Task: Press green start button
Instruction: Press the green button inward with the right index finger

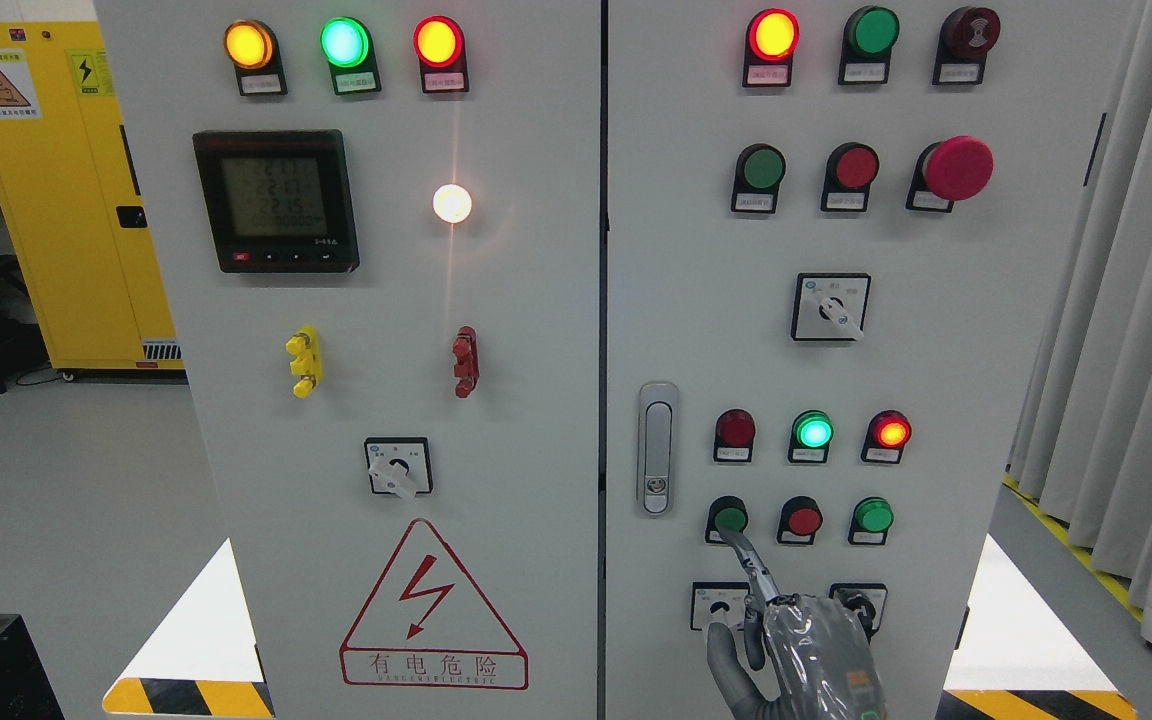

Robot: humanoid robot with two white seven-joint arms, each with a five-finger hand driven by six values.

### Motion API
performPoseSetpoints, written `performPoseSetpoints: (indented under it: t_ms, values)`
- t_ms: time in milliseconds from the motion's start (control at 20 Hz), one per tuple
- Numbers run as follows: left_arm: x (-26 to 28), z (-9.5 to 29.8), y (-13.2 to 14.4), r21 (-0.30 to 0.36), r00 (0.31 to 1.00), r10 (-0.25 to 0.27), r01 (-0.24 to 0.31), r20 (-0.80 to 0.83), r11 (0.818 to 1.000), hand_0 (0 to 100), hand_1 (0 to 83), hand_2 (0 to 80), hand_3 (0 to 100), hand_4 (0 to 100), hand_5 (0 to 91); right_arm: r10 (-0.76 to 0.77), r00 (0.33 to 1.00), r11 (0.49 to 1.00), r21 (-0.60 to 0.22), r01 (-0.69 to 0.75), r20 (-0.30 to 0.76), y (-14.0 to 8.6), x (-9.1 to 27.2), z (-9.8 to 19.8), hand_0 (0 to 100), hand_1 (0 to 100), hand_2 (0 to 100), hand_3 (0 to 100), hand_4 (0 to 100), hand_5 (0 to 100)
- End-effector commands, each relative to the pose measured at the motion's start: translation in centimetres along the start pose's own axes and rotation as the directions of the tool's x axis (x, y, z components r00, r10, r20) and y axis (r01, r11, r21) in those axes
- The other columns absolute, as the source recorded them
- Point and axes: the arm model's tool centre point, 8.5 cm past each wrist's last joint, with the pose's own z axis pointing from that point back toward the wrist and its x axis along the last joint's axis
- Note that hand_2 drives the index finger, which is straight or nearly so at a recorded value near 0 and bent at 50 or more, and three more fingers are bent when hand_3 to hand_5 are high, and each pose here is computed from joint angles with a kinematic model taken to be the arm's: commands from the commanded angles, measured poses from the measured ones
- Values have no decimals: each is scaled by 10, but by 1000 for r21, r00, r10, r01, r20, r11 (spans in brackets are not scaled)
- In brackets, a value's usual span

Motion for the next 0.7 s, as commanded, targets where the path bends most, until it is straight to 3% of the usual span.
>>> performPoseSetpoints:
  t_ms: [0, 650]
  values:
    - [0, 0, 0, 0, 1000, 0, 0, 0, 1000, 120, 556, 0, 0, 0, 0, -8, 1000, 1000, 4, 8, -25, 4, -7, -3, 740, 844, 0, 983, 987, 1000]
    - [0, 0, 0, 0, 1000, 0, 0, 0, 1000, 120, 556, 0, 0, 0, 0, -26, 999, 1000, -4, 26, -35, 2, -11, -8, 748, 843, 0, 983, 989, 1000]
